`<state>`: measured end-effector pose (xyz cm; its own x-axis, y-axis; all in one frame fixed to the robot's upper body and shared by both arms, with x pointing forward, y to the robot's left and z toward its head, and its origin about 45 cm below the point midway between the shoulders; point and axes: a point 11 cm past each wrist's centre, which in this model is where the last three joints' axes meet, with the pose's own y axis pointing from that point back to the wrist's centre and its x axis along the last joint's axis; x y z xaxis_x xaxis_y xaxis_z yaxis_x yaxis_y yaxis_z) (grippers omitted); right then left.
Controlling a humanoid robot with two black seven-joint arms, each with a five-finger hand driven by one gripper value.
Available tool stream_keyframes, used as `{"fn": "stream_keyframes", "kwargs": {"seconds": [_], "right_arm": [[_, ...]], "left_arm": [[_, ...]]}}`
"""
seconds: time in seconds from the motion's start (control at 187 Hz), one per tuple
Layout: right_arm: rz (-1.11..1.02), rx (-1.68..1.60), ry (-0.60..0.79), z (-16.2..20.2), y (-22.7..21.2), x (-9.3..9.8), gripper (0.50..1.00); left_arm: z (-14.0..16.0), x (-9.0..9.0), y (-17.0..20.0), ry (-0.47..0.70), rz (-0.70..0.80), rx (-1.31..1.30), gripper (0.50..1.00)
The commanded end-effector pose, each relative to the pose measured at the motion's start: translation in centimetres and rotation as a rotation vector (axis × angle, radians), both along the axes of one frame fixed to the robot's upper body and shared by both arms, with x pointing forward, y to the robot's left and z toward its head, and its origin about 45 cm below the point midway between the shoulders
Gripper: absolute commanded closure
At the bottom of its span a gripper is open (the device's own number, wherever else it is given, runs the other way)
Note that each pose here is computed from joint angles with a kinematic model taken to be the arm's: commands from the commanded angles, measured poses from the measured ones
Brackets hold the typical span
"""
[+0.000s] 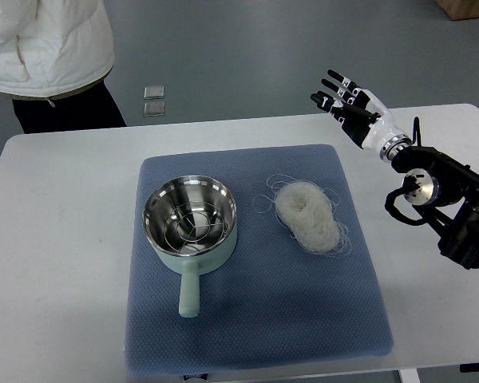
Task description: Put vermicelli into pot with right hand
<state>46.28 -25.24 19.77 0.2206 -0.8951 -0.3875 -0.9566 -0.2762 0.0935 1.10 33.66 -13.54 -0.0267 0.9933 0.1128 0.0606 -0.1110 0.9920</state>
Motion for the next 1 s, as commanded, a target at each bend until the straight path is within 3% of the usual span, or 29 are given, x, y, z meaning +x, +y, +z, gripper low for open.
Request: {"fn": "stream_keyframes", "kwargs": {"seconds": [0.0,0.995], "right_arm": [[0.000,0.002,0.005,-0.22,0.08,-0.11,0.576],[0.031,0.010,-0.001,-0.08,0.33,-0.18,0.574]], "left_arm": [[0.00,0.05,0.03,-0.004,0.002,0.001,0.500],[0.01,0.04,0.09,-0.004,-0.003,0.003,0.500]]}}
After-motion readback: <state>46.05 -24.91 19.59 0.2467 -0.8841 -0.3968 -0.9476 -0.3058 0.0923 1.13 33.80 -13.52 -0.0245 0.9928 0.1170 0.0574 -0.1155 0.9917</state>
